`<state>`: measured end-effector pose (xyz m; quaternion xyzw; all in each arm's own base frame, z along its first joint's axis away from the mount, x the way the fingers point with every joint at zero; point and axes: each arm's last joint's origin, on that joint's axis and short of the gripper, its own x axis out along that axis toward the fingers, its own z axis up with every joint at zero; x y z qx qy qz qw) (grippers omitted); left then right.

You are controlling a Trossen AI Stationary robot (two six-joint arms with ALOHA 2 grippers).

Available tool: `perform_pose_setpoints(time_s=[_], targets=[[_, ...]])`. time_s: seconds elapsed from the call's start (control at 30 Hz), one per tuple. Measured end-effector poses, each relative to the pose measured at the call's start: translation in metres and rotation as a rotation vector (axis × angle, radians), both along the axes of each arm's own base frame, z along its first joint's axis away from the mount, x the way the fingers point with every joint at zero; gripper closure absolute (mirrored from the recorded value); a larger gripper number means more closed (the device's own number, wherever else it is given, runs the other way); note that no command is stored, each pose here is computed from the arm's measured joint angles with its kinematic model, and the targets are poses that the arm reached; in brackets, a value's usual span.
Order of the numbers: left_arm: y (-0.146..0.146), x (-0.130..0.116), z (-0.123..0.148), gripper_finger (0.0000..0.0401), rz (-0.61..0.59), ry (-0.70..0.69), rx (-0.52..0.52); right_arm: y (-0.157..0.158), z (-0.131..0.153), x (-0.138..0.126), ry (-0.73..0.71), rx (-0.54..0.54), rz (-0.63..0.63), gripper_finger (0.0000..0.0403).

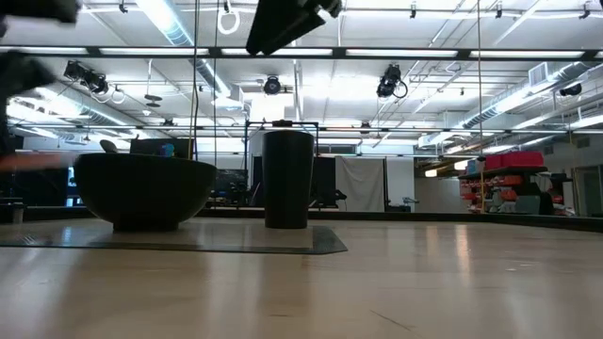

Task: Pick & Place Utensil
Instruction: Put the orange straw into the black cup

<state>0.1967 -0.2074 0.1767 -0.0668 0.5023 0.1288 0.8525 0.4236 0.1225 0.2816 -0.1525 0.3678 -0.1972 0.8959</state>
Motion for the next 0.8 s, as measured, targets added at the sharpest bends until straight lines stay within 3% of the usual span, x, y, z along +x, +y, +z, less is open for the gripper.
perform_pose_setpoints(time_s=[0.27,0.47,0.67,0.8], targets=[[0.022,-0.019,0.07,0.036,-0.047,-0.334,0.06,0.015,-0.026,-0.018,0.054,-0.002,-0.025,0.0207],[0.049,-0.032,0.119,0.0377,0.004,-0.629,0.202,0.014,-0.058,-0.039,0.043,0.027,-0.072,0.0207],[0.073,-0.01,0.148,0.0382,0.073,-0.757,0.309,0.015,-0.07,-0.041,-0.031,0.043,0.049,0.0207],[0.096,0.014,0.163,0.0382,0.107,-0.818,0.363,0.012,-0.068,-0.045,-0.031,0.036,0.061,0.0207]])
